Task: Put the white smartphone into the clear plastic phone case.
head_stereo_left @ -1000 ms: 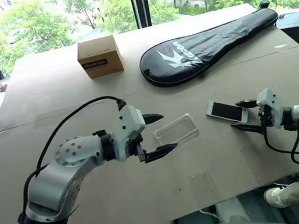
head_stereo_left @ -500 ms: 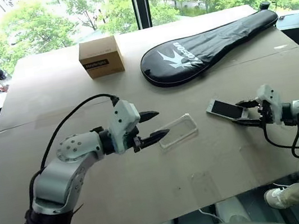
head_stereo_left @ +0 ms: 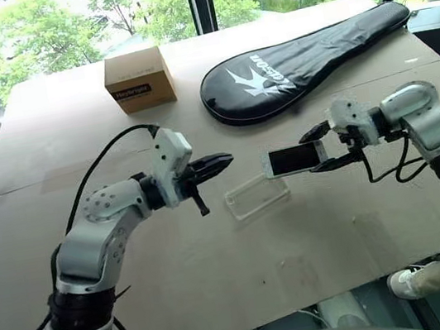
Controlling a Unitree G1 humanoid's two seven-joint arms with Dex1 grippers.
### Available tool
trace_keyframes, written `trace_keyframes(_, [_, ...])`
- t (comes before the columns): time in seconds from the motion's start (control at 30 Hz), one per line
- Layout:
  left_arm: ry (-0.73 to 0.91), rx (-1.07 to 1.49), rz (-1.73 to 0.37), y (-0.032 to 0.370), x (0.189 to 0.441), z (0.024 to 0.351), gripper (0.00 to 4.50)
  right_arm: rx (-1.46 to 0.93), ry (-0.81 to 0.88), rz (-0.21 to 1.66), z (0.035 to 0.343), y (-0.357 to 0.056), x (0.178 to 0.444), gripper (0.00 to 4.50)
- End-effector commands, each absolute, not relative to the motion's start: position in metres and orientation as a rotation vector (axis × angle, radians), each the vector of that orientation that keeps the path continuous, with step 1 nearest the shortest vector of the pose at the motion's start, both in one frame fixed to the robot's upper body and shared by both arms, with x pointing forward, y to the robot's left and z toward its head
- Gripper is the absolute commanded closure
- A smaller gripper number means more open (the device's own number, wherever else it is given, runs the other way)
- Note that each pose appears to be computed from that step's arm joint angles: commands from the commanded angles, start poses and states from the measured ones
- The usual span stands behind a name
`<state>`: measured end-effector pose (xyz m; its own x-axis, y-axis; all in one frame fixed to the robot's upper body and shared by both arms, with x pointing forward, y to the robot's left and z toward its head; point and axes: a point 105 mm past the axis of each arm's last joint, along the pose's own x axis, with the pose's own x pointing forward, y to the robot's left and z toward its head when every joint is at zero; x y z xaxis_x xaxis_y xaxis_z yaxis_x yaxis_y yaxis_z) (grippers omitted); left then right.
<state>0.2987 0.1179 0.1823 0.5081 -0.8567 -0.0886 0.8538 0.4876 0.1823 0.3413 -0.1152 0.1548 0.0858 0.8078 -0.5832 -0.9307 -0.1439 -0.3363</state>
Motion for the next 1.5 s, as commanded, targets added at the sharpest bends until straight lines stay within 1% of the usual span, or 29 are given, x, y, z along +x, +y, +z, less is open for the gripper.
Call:
trace_keyframes(0.03, [-0.052, 0.246, -1.006, 0.122, 0.304, 0.189, 4.43, -0.876, 0.122, 1.563, 0.167, -0.103, 0.344, 1.57])
trace_keyframes(0.17, [-0.070, 0.208, -0.957, 0.124, 0.310, 0.191, 4.43, -0.851, 0.046, 1.583, 0.183, -0.092, 0.343, 1.57])
trace_keyframes(0.23, [-0.093, 0.125, -0.936, 0.124, 0.311, 0.196, 4.43, -0.836, 0.006, 1.585, 0.191, -0.088, 0.340, 1.57])
trace_keyframes(0.33, [-0.129, -0.050, -0.882, 0.128, 0.314, 0.203, 4.43, -0.816, -0.099, 1.527, 0.203, -0.082, 0.344, 1.57])
trace_keyframes(0.43, [-0.134, -0.137, -0.820, 0.134, 0.320, 0.204, 4.43, -0.804, -0.074, 1.473, 0.197, -0.097, 0.348, 1.57])
trace_keyframes(0.47, [-0.116, -0.114, -0.818, 0.133, 0.320, 0.199, 4.43, -0.785, -0.058, 1.428, 0.195, -0.107, 0.352, 1.57])
trace_keyframes(0.6, [-0.091, -0.076, -0.807, 0.133, 0.319, 0.191, 4.43, -0.619, 0.004, 1.119, 0.195, -0.155, 0.375, 1.57])
trace_keyframes(0.67, [-0.088, -0.067, -0.797, 0.134, 0.318, 0.190, 4.43, -0.537, 0.062, 0.980, 0.189, -0.181, 0.376, 1.57])
trace_keyframes(0.77, [-0.088, -0.058, -0.814, 0.130, 0.312, 0.190, 4.43, -0.338, 0.106, 0.789, 0.177, -0.200, 0.367, 1.57])
trace_keyframes(0.9, [-0.084, -0.034, -0.830, 0.126, 0.309, 0.191, 4.43, -0.024, 0.170, 0.457, 0.151, -0.202, 0.337, 1.57])
trace_keyframes(0.93, [-0.083, -0.031, -0.836, 0.126, 0.309, 0.191, 4.48, 0.038, 0.182, 0.395, 0.147, -0.197, 0.328, 1.07])
trace_keyframes(0.97, [-0.081, -0.029, -0.841, 0.125, 0.309, 0.191, 4.50, 0.087, 0.185, 0.373, 0.145, -0.189, 0.320, 0.53])
trace_keyframes(1.0, [-0.079, -0.029, -0.850, 0.123, 0.309, 0.191, 4.50, 0.160, 0.183, 0.390, 0.145, -0.173, 0.310, 0.20])
trace_keyframes(1.03, [-0.073, -0.031, -0.860, 0.121, 0.309, 0.190, 4.50, 0.214, 0.176, 0.399, 0.147, -0.158, 0.302, 0.04])
trace_keyframes(1.1, [-0.063, -0.024, -0.879, 0.118, 0.309, 0.189, 4.50, 0.302, 0.169, 0.428, 0.156, -0.134, 0.294, 0.04])
trace_keyframes(1.17, [-0.060, -0.019, -0.892, 0.117, 0.309, 0.190, 4.50, 0.350, 0.162, 0.422, 0.167, -0.126, 0.295, 0.04])
trace_keyframes(1.23, [-0.059, -0.015, -0.896, 0.116, 0.310, 0.191, 4.50, 0.371, 0.152, 0.416, 0.178, -0.128, 0.300, 0.04])
trace_keyframes(1.27, [-0.058, -0.010, -0.895, 0.116, 0.311, 0.191, 4.50, 0.341, 0.138, 0.440, 0.183, -0.131, 0.303, 0.04])
trace_keyframes(1.3, [-0.058, -0.008, -0.893, 0.117, 0.311, 0.191, 4.50, 0.256, 0.102, 0.488, 0.192, -0.138, 0.307, 0.04])
trace_keyframes(1.37, [-0.058, -0.006, -0.889, 0.117, 0.311, 0.191, 4.50, 0.024, 0.041, 0.548, 0.202, -0.155, 0.318, 0.04])
trace_keyframes(1.43, [-0.057, -0.007, -0.888, 0.116, 0.310, 0.190, 4.50, -0.330, -0.003, 0.688, 0.202, -0.158, 0.331, 0.04])
trace_keyframes(1.47, [-0.057, -0.009, -0.889, 0.115, 0.309, 0.189, 4.50, -0.534, -0.024, 0.768, 0.198, -0.154, 0.336, 0.04])
trace_keyframes(1.5, [-0.057, -0.010, -0.890, 0.114, 0.309, 0.189, 4.50, -0.673, -0.035, 0.830, 0.192, -0.152, 0.340, 0.04])
